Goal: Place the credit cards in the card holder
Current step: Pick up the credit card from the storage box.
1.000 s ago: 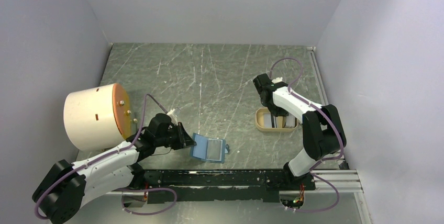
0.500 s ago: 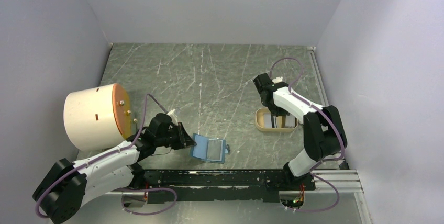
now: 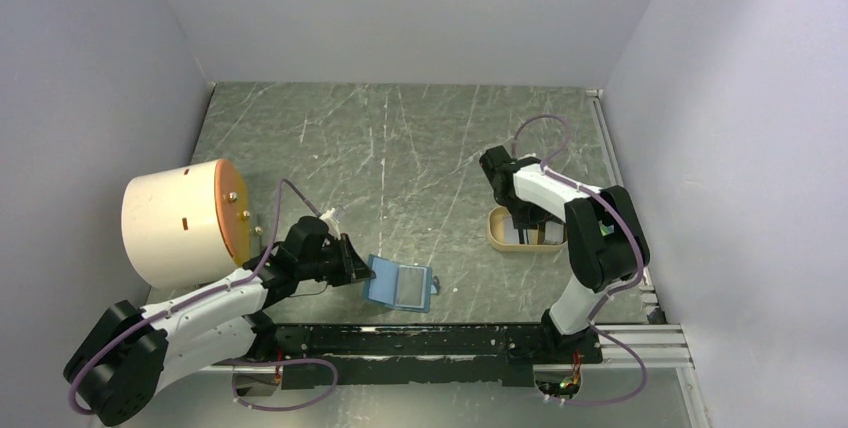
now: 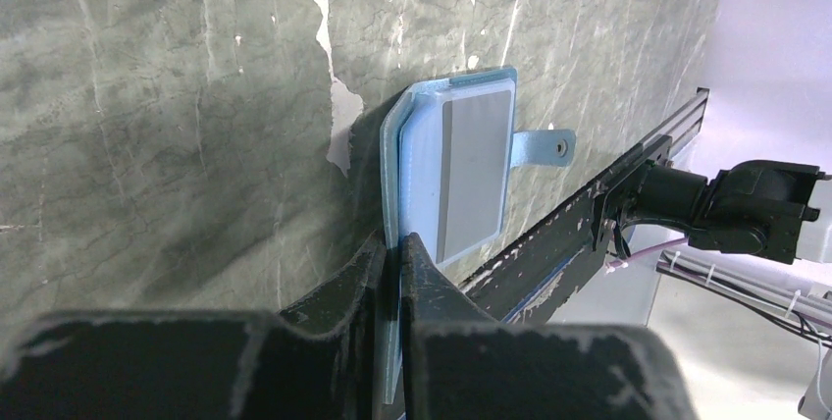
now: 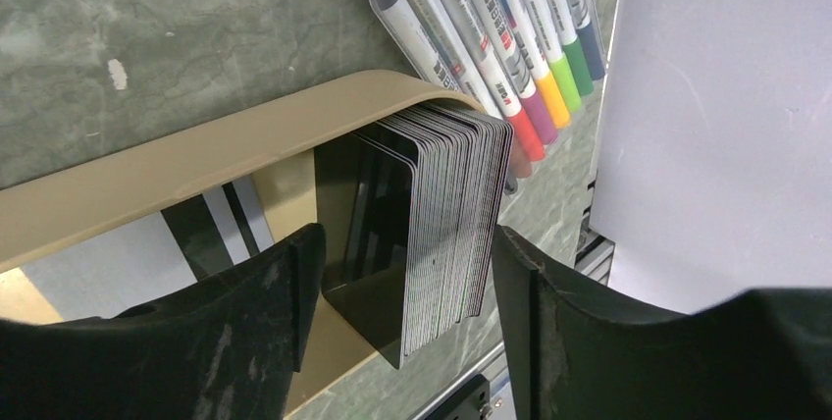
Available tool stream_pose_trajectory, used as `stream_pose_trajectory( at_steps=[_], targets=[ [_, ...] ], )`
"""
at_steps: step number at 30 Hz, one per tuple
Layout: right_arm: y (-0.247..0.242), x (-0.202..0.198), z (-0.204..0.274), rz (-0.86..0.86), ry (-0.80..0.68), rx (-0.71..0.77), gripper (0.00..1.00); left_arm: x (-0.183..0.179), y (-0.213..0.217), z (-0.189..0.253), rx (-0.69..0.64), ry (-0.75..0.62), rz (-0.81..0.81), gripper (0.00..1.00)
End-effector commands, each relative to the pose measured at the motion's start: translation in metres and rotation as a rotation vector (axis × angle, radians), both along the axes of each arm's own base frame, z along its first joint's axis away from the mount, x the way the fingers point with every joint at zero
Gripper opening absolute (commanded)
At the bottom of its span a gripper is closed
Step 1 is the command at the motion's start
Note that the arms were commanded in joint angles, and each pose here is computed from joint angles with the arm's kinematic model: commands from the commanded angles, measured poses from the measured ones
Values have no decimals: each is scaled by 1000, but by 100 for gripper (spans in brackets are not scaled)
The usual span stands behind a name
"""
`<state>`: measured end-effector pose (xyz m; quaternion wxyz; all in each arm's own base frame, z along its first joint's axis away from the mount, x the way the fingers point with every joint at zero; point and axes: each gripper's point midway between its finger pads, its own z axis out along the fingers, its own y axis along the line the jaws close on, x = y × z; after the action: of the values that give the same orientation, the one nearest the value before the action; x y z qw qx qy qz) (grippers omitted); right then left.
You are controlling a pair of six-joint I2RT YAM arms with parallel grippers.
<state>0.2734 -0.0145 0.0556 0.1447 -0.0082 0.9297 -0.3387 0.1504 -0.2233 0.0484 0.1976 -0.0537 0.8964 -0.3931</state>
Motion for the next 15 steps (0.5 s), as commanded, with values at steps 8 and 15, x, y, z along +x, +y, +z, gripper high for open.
stream_pose_trajectory(
  at_steps=[8, 15],
  targets=[
    [-10, -1, 12, -26, -31, -54, 43, 4, -2, 4, -3, -30, -20, 11],
    [-9, 1, 17, -20, -48, -35, 34, 4, -2, 4, -1, -31, -20, 10]
  ],
)
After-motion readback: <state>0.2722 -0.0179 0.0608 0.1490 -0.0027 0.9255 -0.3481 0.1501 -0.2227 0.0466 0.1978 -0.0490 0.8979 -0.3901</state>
